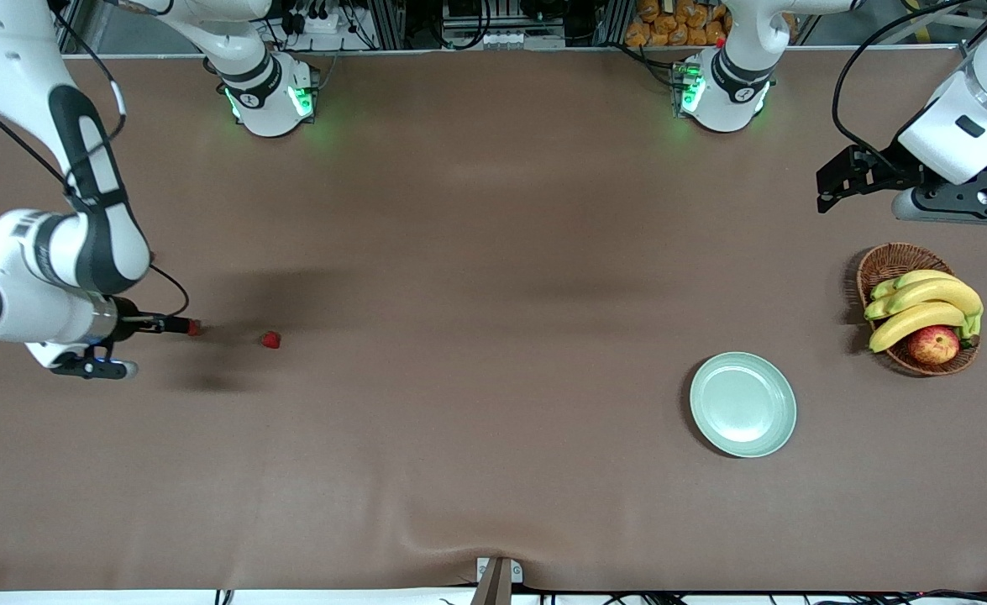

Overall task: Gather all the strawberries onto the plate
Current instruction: 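Reach the right gripper down to the nearest strawberry, then close the right gripper on the strawberry and lift it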

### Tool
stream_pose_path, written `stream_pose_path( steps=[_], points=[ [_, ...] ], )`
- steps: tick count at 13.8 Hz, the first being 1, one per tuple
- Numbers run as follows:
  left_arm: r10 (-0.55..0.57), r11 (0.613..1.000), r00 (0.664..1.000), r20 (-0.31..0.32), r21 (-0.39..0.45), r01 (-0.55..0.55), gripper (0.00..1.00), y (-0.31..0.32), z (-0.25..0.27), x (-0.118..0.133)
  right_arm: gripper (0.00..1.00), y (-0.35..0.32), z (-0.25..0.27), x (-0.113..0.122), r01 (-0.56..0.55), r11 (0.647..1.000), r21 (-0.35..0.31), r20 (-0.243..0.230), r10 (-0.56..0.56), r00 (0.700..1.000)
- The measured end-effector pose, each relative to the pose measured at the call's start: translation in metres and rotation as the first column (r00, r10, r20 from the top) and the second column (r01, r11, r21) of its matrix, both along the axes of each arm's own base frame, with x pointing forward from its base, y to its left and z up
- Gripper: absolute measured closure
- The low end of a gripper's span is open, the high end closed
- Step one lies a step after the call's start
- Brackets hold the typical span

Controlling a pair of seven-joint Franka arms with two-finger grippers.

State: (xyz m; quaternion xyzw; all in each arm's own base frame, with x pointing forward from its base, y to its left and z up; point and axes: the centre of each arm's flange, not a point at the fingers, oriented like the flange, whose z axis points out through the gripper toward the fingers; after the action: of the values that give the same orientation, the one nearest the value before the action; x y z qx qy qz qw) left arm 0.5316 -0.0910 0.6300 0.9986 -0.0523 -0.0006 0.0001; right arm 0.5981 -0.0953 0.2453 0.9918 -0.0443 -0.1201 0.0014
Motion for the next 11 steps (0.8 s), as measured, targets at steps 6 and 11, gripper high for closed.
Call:
stream_pose_path(
  steps=[6,11],
  points=[
    [0.0,1.0,1.0,0.0,0.0,0.0,0.0,0.0,0.0,0.0,0.03,-0.008,-0.056,-0.007,-0.019,1.0,-0.003,-0.007,0.019,1.0],
    [0.0,1.0,1.0,0.0,0.0,0.0,0.0,0.0,0.0,0.0,0.16,-0.013,-0.064,-0.011,-0.024,1.0,0.002,-0.023,0.024,0.999]
  ],
)
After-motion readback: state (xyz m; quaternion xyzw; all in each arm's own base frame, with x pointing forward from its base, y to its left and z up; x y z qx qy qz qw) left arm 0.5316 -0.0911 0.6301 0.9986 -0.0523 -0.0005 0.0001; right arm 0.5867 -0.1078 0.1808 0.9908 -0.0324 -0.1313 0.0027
